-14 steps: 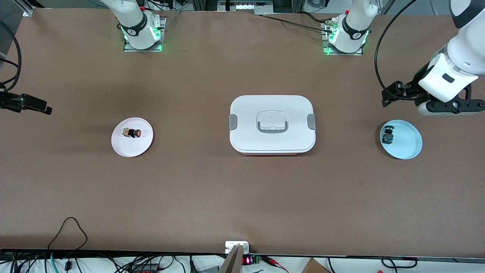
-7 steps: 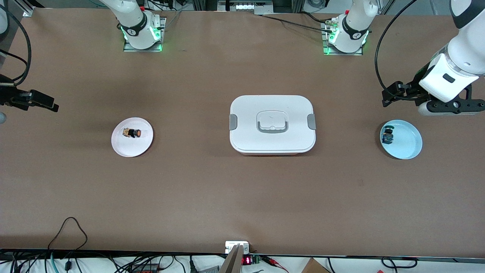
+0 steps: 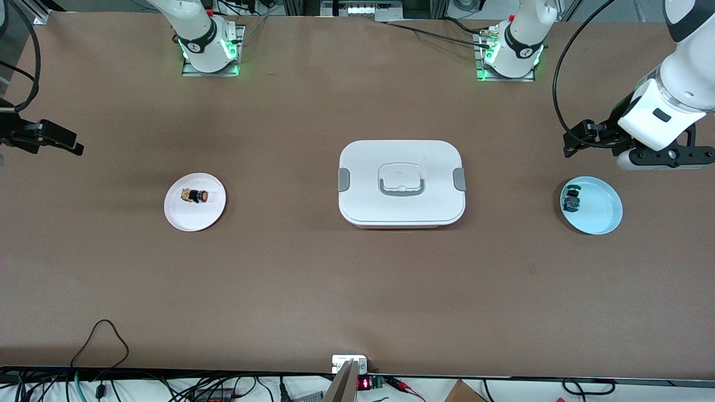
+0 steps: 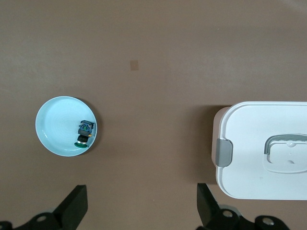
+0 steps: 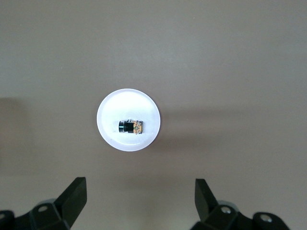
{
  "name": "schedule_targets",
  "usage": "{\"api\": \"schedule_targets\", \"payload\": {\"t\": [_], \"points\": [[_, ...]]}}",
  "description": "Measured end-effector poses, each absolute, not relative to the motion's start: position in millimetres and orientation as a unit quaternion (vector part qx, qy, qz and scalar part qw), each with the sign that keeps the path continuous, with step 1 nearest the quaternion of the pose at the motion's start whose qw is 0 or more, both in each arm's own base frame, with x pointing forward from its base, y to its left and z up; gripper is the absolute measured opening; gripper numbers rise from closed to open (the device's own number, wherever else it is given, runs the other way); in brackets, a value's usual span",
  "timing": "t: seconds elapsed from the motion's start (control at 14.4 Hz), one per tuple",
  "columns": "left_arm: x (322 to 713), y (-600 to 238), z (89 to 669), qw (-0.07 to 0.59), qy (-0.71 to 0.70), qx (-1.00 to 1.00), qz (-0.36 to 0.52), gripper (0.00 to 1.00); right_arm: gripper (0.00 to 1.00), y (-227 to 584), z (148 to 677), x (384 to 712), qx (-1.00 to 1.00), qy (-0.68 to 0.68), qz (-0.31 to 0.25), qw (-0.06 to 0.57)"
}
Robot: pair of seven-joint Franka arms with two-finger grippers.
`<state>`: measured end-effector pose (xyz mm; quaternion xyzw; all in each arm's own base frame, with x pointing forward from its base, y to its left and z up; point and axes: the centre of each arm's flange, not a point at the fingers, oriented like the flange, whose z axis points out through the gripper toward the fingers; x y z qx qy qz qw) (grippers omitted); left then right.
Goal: Transfer orange switch to right arm and place
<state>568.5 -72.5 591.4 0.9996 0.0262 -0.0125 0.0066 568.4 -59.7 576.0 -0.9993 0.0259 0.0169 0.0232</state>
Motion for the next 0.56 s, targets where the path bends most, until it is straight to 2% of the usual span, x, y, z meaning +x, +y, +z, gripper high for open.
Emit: {"api": "schedule_targets", "payload": {"t": [0.56], "points": [[568.6, -72.1, 591.4, 0.007, 0.027, 1.000, -0.013, 1.00, 1.00, -44.9, 592.4, 559.0, -1.000, 0.013, 0.020, 0.019]]}}
